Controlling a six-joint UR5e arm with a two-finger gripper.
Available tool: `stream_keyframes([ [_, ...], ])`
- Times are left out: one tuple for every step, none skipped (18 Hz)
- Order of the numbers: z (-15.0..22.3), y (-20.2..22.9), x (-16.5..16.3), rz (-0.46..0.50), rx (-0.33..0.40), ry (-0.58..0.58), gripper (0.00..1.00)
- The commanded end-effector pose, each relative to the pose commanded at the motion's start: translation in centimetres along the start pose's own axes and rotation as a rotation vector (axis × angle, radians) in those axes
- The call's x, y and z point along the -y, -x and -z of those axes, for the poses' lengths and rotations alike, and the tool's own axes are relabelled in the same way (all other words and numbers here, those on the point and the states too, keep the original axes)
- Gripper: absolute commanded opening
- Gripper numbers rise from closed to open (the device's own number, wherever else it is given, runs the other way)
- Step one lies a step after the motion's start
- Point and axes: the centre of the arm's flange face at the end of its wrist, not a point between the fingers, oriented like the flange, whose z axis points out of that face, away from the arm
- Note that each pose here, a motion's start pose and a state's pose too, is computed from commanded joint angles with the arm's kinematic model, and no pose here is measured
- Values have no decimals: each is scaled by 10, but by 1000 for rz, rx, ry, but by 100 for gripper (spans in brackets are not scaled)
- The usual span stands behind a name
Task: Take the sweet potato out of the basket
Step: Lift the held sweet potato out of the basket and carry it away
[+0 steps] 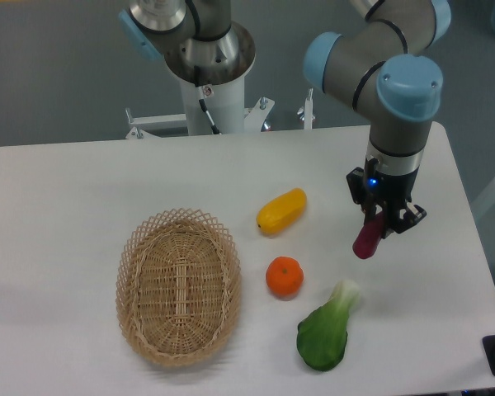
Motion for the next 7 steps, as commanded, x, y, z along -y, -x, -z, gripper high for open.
stream_keyframes([
  [0, 0, 0, 0, 0, 0, 38],
  [0, 0, 0, 0, 0, 0, 38],
  [1, 0, 0, 4, 2, 0, 38],
  [2, 0, 0, 4, 3, 0, 38],
  [2, 0, 0, 9, 3, 0, 38],
  [3, 0, 0, 9, 6, 0, 38],
  [3, 0, 0, 10, 6, -2, 38],
])
